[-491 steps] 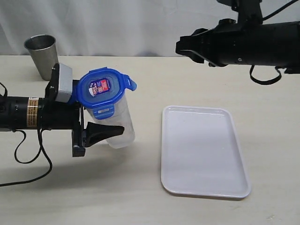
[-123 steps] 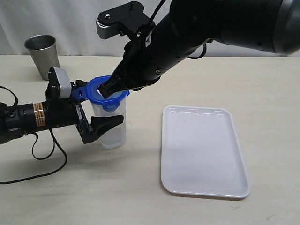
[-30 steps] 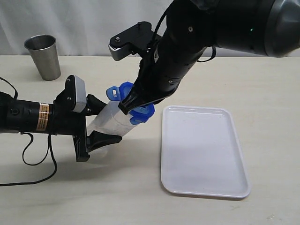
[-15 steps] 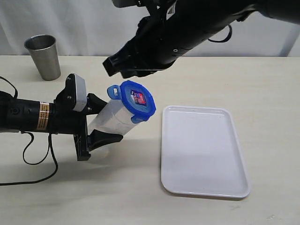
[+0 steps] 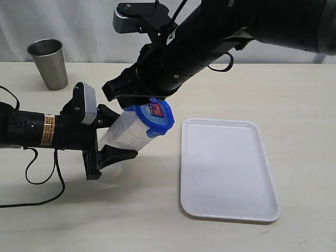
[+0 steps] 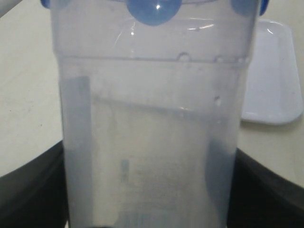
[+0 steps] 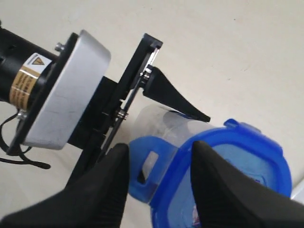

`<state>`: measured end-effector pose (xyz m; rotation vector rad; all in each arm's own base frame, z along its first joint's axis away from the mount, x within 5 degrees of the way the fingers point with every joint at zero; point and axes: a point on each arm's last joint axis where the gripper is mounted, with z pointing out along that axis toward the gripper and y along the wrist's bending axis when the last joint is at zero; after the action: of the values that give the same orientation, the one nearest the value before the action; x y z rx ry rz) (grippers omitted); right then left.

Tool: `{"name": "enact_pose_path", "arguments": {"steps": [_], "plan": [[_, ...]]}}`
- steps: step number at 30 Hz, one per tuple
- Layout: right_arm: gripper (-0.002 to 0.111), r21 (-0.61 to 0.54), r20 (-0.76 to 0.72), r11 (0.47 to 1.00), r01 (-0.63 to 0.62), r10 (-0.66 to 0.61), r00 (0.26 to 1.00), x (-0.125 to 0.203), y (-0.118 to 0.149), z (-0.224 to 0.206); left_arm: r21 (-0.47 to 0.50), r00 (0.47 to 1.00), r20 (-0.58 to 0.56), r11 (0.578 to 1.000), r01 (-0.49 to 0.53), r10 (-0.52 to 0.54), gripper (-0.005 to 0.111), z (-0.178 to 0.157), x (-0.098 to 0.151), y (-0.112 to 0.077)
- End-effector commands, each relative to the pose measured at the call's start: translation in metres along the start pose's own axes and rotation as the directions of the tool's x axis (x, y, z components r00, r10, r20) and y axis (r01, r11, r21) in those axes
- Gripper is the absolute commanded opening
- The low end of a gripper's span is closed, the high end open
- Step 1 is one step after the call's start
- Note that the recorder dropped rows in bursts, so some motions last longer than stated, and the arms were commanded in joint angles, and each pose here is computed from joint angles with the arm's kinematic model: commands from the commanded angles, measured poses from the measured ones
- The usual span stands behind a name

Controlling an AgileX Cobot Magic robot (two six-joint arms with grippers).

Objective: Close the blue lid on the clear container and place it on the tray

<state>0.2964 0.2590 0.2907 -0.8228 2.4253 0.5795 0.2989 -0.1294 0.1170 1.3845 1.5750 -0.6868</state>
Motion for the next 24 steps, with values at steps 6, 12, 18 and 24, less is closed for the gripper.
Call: {"name": "enact_pose_path", "arguments": {"steps": [6, 12, 18, 24], "plan": [[0.04, 0.071, -0.017, 0.996, 0.047, -0.046, 0.999, 0.003, -0.003, 0.014, -0.01, 0.999, 0.038, 1.0, 0.004, -0.004, 0.0, -0.001, -0.008, 0.002], [0.039, 0.232, -0.075, 0.956, 0.182, -0.169, 0.983, 0.011, 0.021, 0.027, -0.011, 0.999, 0.039, 1.0, 0.006, -0.005, 0.0, -0.001, -0.008, 0.002], [0.026, 0.273, -0.155, 0.927, 0.257, -0.221, 0.963, 0.021, 0.03, 0.04, -0.014, 0.999, 0.04, 1.0, 0.008, -0.007, 0.0, -0.001, -0.008, 0.002], [0.026, 0.304, -0.265, 0.902, 0.307, -0.23, 0.937, 0.029, 0.025, 0.059, -0.013, 0.999, 0.042, 1.0, 0.009, -0.009, 0.0, -0.001, -0.008, 0.002]]}}
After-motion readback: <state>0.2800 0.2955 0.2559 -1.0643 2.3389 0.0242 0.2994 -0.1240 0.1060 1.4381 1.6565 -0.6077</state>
